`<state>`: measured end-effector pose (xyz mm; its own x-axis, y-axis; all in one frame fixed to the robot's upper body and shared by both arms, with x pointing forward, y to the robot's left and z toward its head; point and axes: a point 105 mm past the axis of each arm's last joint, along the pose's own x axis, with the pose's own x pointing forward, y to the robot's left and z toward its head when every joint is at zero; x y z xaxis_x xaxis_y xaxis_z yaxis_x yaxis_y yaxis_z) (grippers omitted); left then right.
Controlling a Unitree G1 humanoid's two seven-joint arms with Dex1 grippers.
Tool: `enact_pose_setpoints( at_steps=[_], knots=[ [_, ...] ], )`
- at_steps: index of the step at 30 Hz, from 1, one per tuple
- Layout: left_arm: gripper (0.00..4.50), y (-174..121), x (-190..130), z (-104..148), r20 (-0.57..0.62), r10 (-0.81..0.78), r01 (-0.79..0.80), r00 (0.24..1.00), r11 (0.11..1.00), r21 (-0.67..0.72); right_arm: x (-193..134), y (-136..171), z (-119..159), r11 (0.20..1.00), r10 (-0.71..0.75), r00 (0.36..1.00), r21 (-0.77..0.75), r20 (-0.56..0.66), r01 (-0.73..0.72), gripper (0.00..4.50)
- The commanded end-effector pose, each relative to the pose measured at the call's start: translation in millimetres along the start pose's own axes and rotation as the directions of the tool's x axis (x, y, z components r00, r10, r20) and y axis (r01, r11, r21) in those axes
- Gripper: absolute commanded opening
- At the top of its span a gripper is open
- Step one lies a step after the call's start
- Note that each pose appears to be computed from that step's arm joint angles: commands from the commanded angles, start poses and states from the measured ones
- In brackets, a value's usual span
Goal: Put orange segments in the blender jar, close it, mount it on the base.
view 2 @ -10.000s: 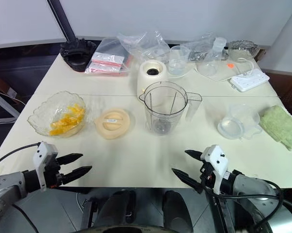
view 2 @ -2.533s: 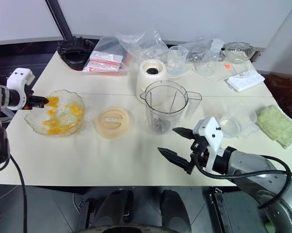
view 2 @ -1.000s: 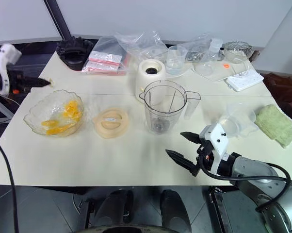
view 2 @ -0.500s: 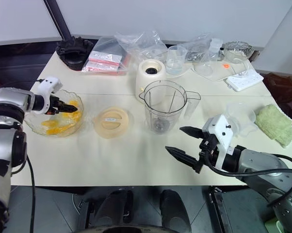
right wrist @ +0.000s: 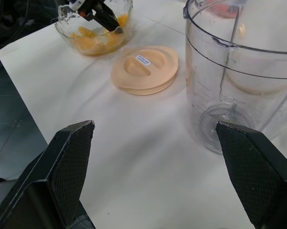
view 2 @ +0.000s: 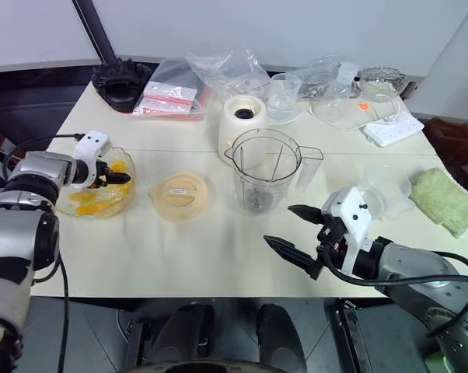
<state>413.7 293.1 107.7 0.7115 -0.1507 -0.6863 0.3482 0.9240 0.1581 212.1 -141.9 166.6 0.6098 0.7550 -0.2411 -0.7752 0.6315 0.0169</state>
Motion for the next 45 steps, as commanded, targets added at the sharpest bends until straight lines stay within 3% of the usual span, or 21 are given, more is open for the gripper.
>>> enact_pose_setpoints(
  at_steps=[1, 20, 24, 30, 35, 45],
  knots=[
    [4.38, 7, -1, 1, 0.017, 0.057, -0.056, 0.998, 0.998, -0.012, 0, 6, 7, 1.0, 0.018, 0.999, -0.024, 0.027, -0.017, 4.29],
    [4.38, 1, 13, -20, -0.001, 0.084, -0.083, 0.996, 0.988, -0.133, -3, 13, 18, 0.996, 0.039, 0.999, -0.085, 0.003, -0.039, 4.29],
    [3.29, 1, 14, -25, -0.018, 0.094, -0.095, 0.995, 0.985, -0.147, -2, 12, 17, 0.995, 0.037, 0.999, -0.087, -0.004, -0.037, 4.29],
    [0.33, 4, 13, -29, -0.021, 0.114, -0.116, 0.993, 0.978, -0.174, -2, 10, 15, 0.996, 0.036, 0.999, -0.082, -0.007, -0.036, 4.29],
    [0.33, 12, 8, -28, -0.009, 0.141, -0.14, 0.99, 0.971, -0.194, 0, 10, 15, 0.996, 0.04, 0.999, -0.078, -0.007, -0.041, 4.29],
    [0.33, 42, -41, 20, 0.158, 0.109, -0.07, 0.981, 0.97, -0.233, 3, 7, 9, 0.998, 0.039, 0.999, -0.056, -0.011, -0.039, 4.29]
  ],
)
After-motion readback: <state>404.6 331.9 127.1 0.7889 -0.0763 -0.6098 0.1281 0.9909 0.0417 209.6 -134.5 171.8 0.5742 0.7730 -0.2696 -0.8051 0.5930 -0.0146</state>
